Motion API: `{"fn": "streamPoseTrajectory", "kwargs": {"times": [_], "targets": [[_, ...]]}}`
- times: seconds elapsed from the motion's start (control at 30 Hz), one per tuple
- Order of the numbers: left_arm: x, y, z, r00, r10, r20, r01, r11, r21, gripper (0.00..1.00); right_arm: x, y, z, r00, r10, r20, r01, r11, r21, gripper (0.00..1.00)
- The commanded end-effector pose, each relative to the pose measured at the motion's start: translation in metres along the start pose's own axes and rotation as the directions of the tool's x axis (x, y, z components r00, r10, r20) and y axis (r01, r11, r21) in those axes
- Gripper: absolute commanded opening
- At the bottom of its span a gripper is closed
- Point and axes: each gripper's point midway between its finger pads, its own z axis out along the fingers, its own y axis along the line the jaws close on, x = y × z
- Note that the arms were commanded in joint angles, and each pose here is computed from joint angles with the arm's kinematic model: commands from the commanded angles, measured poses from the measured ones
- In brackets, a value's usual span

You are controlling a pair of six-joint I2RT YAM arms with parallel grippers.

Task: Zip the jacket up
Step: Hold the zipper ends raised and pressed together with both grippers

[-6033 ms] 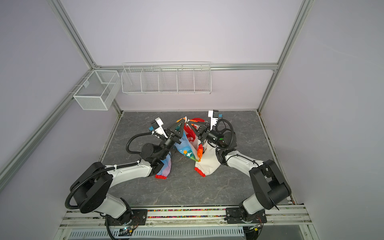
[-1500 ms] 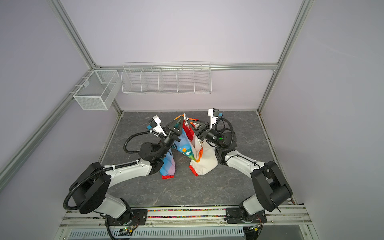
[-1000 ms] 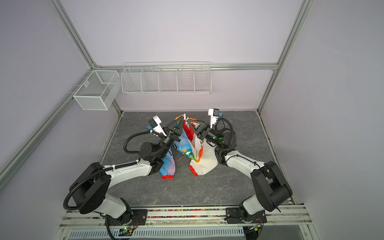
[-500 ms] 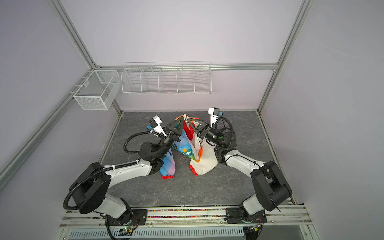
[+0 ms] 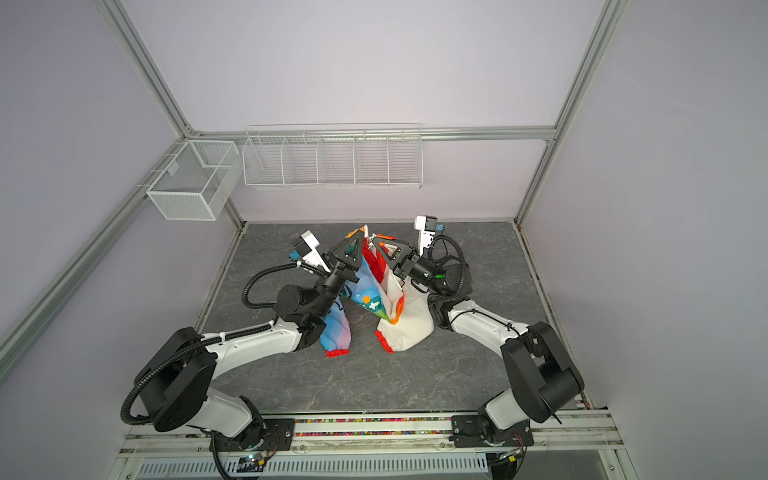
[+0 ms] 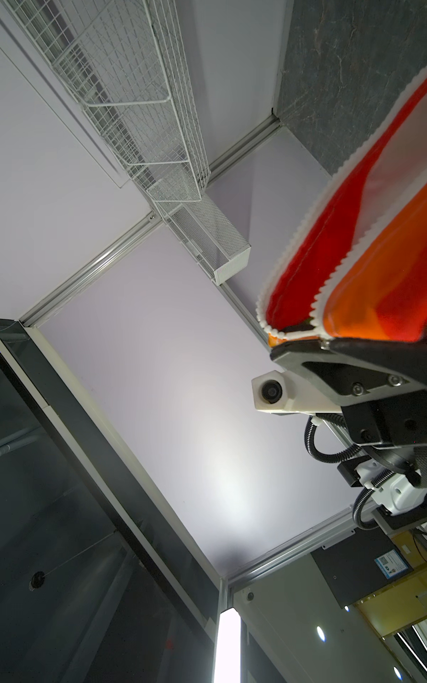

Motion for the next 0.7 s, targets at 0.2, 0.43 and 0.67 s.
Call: {"fn": "streamPoseTrajectory", "kwargs": {"times": [0.2, 0.43, 0.67], "targets": [[-0.0202, -0.0131, 0.0030, 0.998, 0.004, 0.061, -0.007, 0.999, 0.046, 0.00, -0.0075, 0.0148, 0.0058, 0.999, -0.015, 0.035, 0.017, 0.998, -0.057, 0.06], [-0.0146, -0.0102, -0.0011, 0.999, -0.002, 0.044, 0.000, 0.999, 0.039, 0.00, -0.0100, 0.0172, 0.0064, 0.999, -0.022, 0.045, 0.025, 0.998, -0.060, 0.06], [-0.0142, -0.0088, -0.0031, 0.999, 0.000, 0.042, -0.001, 1.000, 0.032, 0.00, -0.0132, 0.0232, 0.0068, 0.998, -0.036, 0.051, 0.040, 0.997, -0.071, 0.06]]}}
